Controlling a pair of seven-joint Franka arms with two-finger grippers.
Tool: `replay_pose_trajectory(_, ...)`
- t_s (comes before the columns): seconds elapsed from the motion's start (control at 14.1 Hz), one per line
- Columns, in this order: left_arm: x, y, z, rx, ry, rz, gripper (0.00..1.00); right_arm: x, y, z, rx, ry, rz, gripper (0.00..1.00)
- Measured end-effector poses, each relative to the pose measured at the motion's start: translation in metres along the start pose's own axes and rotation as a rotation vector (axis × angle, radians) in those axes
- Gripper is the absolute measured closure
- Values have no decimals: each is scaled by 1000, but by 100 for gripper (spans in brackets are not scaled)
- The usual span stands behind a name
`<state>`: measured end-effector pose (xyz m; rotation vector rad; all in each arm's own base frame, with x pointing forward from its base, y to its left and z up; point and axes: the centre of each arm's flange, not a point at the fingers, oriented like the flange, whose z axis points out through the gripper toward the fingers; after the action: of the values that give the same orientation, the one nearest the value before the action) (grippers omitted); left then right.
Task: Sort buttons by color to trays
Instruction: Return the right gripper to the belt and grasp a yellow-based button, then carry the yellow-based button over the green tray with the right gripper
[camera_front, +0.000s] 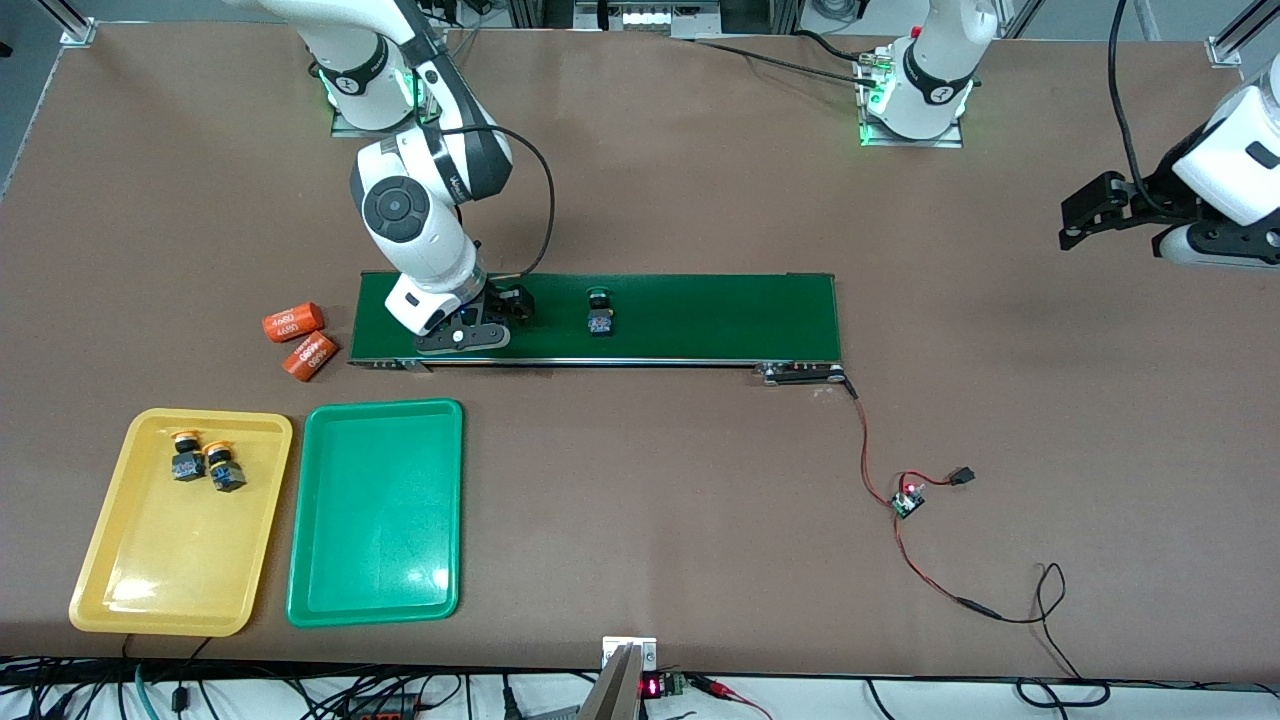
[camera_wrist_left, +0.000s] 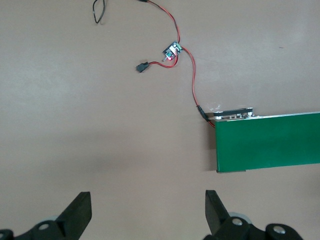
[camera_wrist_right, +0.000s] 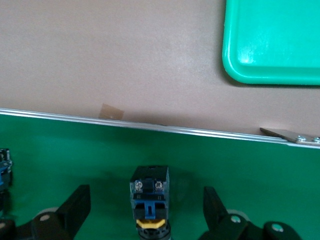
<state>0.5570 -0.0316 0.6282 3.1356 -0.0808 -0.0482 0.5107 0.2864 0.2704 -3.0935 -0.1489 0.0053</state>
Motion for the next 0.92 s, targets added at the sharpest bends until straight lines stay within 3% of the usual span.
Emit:
replay_pose_trajectory(0.28, 1, -12, 1, -1, -4, -21, 0, -9, 7, 20, -12, -4, 3, 8)
replay_pose_trajectory(0.64, 1, -10, 2, -1, -8, -18, 0, -7, 12, 22, -16, -4, 2, 66)
replay_pose_trajectory(0.92, 1, -10, 3, -1, -10, -18, 0, 6, 29, 12, -20, 20, 5, 66)
